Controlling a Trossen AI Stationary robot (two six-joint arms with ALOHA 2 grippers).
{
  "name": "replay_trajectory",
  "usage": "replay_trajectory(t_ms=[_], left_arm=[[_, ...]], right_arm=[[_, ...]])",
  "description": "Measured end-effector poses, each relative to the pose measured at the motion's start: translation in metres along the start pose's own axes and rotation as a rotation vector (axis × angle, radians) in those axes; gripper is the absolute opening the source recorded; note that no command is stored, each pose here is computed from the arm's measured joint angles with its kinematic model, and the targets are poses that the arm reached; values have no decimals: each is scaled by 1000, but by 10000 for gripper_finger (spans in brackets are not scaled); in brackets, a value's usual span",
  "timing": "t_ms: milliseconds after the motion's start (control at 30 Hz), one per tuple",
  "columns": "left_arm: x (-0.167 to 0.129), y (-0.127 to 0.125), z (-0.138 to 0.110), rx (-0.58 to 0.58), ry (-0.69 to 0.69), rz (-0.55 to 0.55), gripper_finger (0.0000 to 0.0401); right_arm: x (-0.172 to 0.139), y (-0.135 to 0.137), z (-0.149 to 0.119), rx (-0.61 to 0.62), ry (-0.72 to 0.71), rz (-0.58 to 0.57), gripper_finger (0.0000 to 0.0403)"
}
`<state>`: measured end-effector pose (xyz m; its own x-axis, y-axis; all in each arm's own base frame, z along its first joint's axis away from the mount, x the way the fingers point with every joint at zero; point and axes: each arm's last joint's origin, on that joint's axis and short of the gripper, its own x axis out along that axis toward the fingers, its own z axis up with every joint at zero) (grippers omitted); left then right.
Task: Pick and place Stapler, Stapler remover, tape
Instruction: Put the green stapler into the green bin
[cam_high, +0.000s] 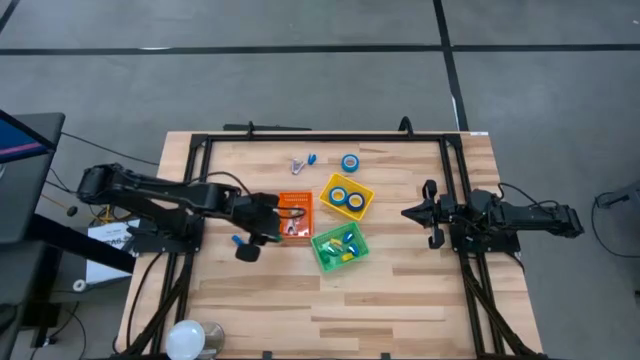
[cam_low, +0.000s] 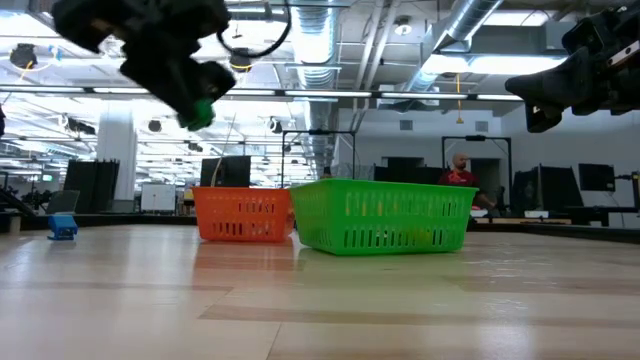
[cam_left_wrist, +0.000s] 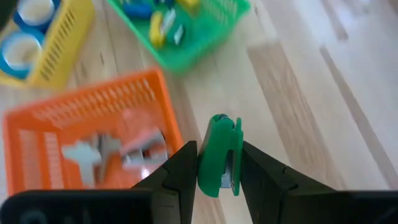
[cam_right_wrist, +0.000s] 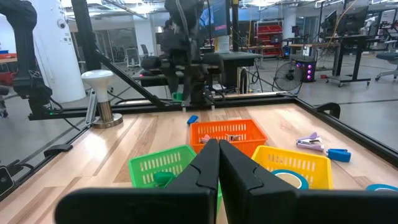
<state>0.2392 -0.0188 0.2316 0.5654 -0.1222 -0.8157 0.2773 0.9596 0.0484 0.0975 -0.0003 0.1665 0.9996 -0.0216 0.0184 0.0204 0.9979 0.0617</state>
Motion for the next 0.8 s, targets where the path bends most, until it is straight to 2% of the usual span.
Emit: replay_trajectory(t_ms=[533,800], left_arm=[[34,14,49,23,-260,59,102],[44,15,58,30,-317,69,102]], right_arm=[[0,0,0,0,0,0,1],[0,0,0,0,0,0,1]])
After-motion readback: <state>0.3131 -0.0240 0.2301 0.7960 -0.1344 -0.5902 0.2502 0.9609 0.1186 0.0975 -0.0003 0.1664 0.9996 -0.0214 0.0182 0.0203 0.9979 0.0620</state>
